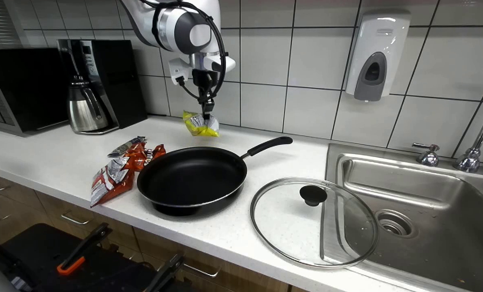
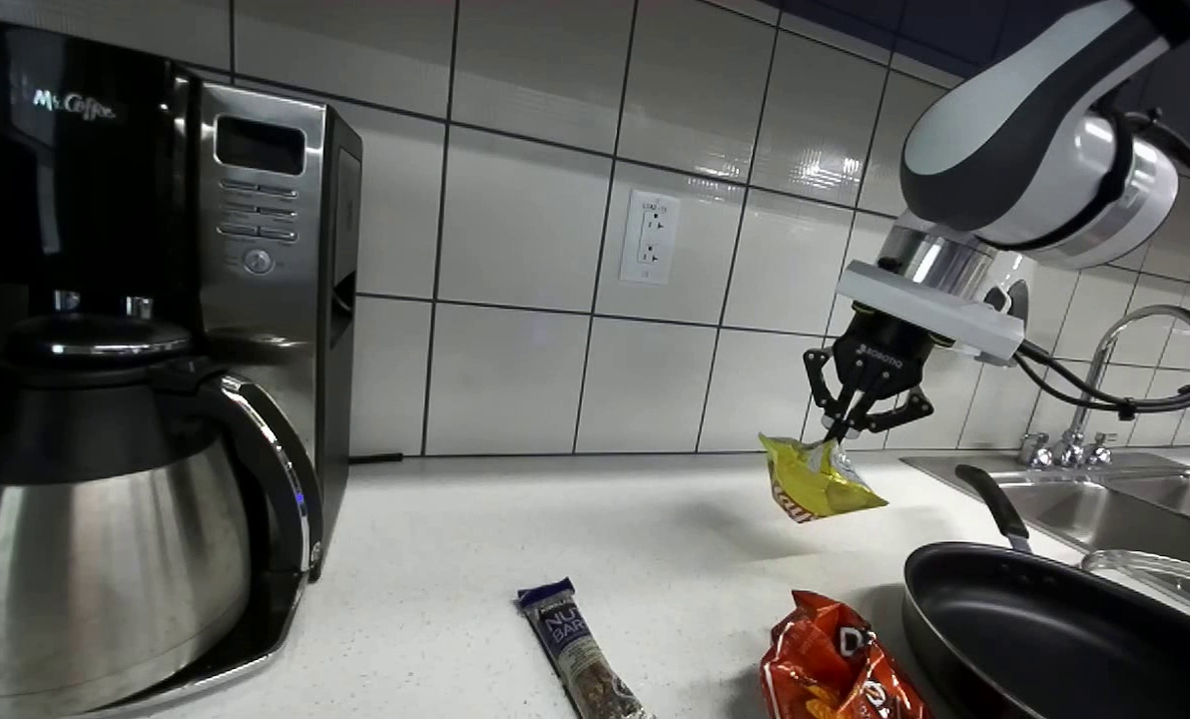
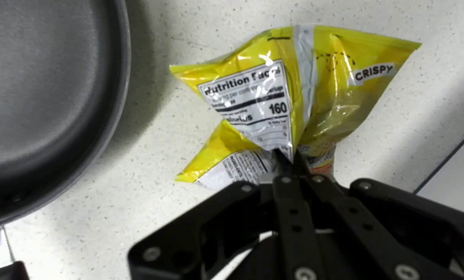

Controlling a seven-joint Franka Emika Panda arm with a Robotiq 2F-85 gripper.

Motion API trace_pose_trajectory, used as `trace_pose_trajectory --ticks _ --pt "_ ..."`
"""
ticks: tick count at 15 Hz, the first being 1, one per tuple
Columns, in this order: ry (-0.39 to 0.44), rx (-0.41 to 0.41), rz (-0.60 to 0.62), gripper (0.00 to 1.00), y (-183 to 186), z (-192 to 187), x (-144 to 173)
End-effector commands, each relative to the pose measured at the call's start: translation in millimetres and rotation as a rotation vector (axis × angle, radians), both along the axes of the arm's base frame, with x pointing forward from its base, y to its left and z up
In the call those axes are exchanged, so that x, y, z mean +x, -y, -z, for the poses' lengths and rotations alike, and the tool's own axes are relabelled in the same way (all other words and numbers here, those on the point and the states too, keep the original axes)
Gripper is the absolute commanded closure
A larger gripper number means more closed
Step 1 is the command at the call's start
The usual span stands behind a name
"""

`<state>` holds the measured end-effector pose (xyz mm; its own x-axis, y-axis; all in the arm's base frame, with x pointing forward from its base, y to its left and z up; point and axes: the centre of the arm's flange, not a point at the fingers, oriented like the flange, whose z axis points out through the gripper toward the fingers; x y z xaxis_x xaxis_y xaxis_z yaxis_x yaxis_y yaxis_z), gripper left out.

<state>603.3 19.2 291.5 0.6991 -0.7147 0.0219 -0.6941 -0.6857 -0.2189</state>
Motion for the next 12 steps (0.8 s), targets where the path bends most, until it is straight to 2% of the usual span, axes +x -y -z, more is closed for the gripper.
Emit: trace_pose_trajectory --ticks 1,7,12 --pt "-0.017 -0.034 -0.026 1.0 3 -25 -25" --pt "-0.06 -0.072 -0.024 1.0 13 -33 -56" --pt "-0.095 -0.089 0.024 1.0 27 -34 -84"
